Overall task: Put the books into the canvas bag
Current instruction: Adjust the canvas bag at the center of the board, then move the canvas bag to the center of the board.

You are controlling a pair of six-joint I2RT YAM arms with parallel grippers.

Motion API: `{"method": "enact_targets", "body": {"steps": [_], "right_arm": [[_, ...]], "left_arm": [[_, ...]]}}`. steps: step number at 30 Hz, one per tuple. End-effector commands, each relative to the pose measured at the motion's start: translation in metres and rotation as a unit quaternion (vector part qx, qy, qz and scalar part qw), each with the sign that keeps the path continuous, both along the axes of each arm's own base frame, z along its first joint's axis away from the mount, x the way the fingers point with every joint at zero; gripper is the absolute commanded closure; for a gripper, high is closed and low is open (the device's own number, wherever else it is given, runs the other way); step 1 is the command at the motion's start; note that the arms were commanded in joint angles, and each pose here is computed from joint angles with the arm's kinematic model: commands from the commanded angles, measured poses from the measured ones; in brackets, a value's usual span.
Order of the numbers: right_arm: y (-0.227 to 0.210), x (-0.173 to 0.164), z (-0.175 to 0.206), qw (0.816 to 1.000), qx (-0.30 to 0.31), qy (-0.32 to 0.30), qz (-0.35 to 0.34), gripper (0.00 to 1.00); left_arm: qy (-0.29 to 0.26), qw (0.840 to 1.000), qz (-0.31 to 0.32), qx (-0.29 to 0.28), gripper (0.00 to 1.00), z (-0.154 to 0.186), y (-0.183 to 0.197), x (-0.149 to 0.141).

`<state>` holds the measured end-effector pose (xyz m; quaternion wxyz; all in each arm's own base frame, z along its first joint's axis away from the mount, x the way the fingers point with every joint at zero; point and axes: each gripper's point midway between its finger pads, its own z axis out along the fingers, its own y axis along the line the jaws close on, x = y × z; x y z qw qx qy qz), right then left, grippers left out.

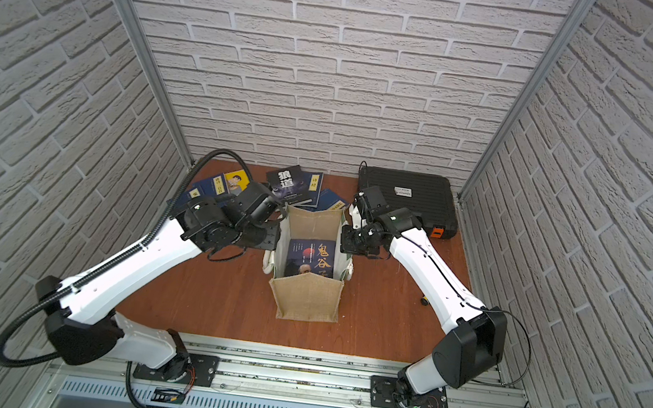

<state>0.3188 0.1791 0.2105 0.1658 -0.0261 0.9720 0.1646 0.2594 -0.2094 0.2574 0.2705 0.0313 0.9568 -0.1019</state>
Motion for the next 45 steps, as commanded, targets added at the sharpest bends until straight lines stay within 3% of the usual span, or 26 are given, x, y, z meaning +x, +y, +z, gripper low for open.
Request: {"method": "enact_targets", "body": {"steps": [1, 5, 10, 13, 17, 21, 27, 31, 37, 45], "right_arm": [[-0.004, 0.014, 0.017, 0.999, -0.010, -0.029, 0.024, 0.94], [-0.022, 0.019, 0.021, 0.998, -0.049, -0.024, 0.034, 0.94], [-0.069, 0.028, 0.023, 0.994, -0.104, -0.013, -0.006, 0.94], [-0.099, 0.030, 0.027, 0.993, -0.108, -0.006, -0.051, 0.95], [-0.115, 0.026, 0.036, 0.991, -0.105, -0.013, -0.082, 0.93], [-0.109, 0.022, 0.048, 0.993, -0.083, -0.027, -0.078, 0.79], [-0.091, 0.028, 0.087, 0.991, -0.036, -0.091, -0.090, 0.72], [-0.068, 0.034, 0.119, 0.980, -0.052, -0.171, -0.091, 0.71], [0.037, 0.039, 0.140, 0.961, -0.082, -0.264, 0.000, 0.71], [0.168, 0.062, 0.088, 0.953, -0.114, -0.254, 0.116, 0.68]], "left_arm": [[0.012, 0.996, -0.025, -0.079, 0.62, -0.016, -0.042, 0.003], [0.011, 0.991, -0.090, -0.096, 0.74, -0.020, -0.097, -0.004], [0.001, 0.981, -0.157, -0.110, 0.77, -0.017, -0.163, 0.000], [-0.009, 0.978, -0.183, -0.101, 0.72, -0.009, -0.182, 0.009], [-0.032, 0.976, -0.201, -0.082, 0.59, 0.008, -0.180, 0.015], [-0.045, 0.977, -0.186, -0.094, 0.55, 0.024, -0.156, 0.026], [-0.070, 0.981, -0.135, -0.124, 0.54, 0.042, -0.095, 0.049], [-0.073, 0.983, -0.077, -0.152, 0.53, 0.043, -0.041, 0.068], [-0.082, 0.976, 0.026, -0.201, 0.49, 0.029, 0.041, 0.105], [-0.087, 0.956, 0.102, -0.259, 0.49, -0.003, 0.100, 0.152]]}}
